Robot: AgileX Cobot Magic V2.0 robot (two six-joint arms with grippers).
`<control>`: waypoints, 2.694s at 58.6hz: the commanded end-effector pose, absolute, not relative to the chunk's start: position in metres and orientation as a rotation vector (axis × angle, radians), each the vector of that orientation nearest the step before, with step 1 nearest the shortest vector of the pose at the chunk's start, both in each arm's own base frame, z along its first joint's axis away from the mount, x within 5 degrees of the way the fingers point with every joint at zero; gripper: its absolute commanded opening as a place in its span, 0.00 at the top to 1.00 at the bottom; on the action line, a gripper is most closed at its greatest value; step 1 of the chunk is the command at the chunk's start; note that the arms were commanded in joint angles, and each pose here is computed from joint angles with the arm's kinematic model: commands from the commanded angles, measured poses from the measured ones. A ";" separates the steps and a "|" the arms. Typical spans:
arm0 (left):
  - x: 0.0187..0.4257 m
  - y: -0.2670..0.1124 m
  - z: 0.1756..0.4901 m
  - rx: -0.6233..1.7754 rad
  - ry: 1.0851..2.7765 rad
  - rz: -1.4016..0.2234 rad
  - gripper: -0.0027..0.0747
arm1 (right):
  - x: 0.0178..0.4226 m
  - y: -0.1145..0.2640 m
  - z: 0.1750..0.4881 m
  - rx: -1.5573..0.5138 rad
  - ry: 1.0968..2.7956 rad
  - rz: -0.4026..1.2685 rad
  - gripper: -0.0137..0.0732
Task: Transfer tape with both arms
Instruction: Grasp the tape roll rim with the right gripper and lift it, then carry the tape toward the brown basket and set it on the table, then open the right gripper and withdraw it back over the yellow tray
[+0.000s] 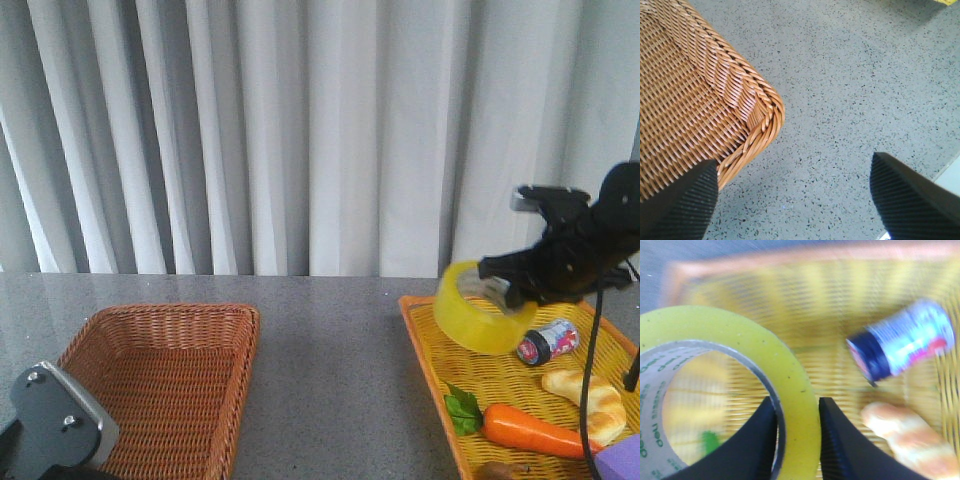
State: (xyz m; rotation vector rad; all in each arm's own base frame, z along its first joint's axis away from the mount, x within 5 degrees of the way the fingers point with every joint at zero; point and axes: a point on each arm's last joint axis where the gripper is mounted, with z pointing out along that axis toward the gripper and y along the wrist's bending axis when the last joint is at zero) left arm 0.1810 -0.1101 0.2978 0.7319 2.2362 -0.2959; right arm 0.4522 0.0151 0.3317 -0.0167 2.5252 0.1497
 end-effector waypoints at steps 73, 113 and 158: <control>0.184 -0.113 0.314 0.695 2.144 -0.325 0.21 | 0.414 0.190 0.329 -0.769 2.438 0.133 0.28; 0.184 -0.113 0.314 0.695 2.144 -0.325 0.21 | 0.250 0.107 0.422 -0.576 2.214 0.087 0.32; 0.185 -0.114 0.316 0.683 2.118 -0.328 0.21 | 0.131 0.055 0.329 -0.476 2.063 0.176 0.32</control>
